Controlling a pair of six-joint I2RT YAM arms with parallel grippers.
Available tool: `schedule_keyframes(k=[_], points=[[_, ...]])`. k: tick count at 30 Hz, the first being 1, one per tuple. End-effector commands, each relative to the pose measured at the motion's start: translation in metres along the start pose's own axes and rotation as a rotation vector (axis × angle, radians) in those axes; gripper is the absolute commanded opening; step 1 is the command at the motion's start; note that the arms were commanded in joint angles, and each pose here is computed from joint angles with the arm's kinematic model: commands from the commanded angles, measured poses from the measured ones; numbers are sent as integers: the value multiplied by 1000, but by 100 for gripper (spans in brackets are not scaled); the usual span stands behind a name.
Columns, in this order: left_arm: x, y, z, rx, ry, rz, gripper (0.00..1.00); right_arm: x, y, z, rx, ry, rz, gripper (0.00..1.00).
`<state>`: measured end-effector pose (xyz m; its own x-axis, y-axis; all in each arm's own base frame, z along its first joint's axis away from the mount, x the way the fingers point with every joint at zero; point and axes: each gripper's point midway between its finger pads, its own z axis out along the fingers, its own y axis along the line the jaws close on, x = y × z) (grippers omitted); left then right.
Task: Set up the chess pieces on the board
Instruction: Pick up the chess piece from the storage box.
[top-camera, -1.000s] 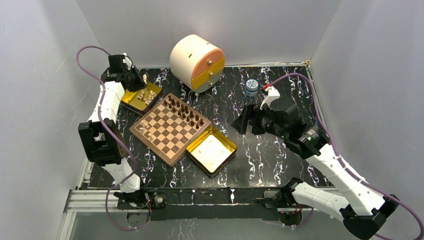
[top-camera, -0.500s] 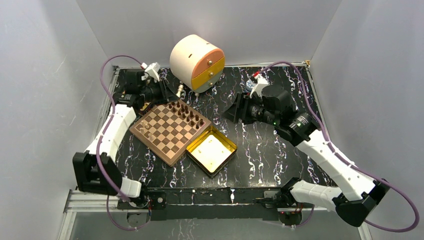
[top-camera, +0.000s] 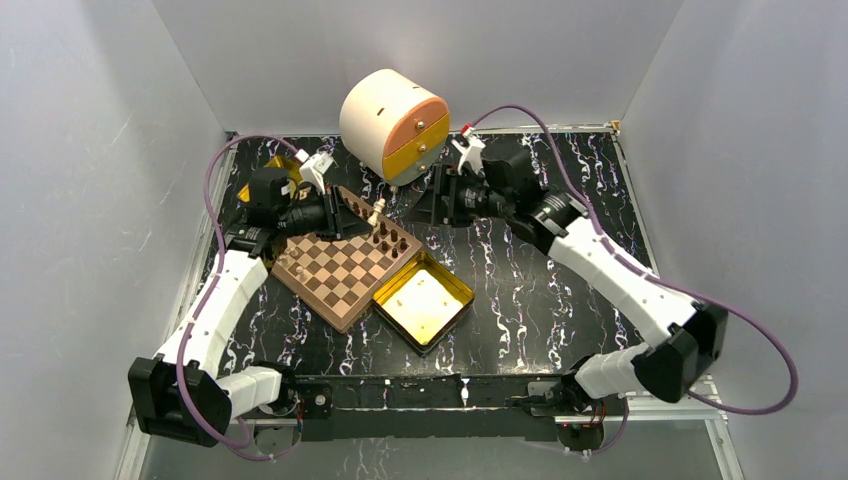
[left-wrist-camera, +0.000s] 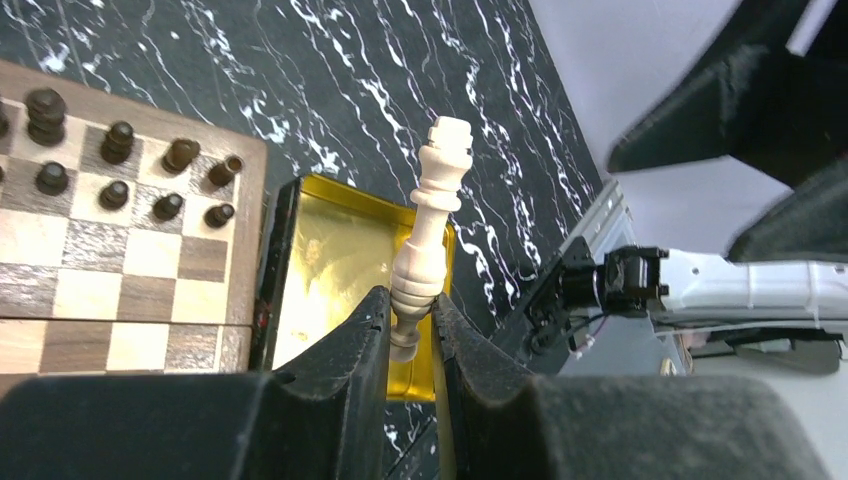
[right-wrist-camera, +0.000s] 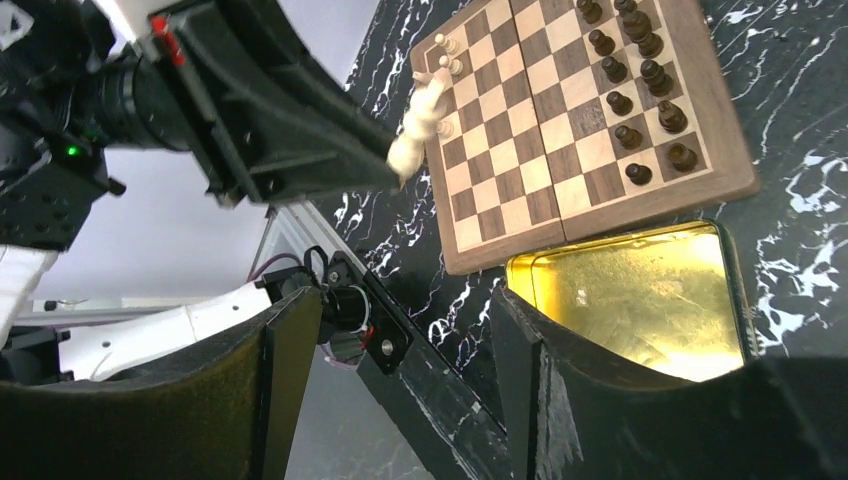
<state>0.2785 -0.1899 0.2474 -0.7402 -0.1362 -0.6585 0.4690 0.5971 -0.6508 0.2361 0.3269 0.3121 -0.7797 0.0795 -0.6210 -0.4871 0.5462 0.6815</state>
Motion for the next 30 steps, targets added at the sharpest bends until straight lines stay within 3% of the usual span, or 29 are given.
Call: schedule_keyframes(k=[1, 16, 30], points=[[8, -23, -11, 95, -2, 64, 6, -24, 27, 15, -109, -17, 15, 72], [18, -24, -13, 91, 0, 89, 5, -37, 32, 66, -185, 39, 110, 67], [20, -19, -11, 60, 8, 96, 3, -35, 20, 82, -136, 63, 141, 32]])
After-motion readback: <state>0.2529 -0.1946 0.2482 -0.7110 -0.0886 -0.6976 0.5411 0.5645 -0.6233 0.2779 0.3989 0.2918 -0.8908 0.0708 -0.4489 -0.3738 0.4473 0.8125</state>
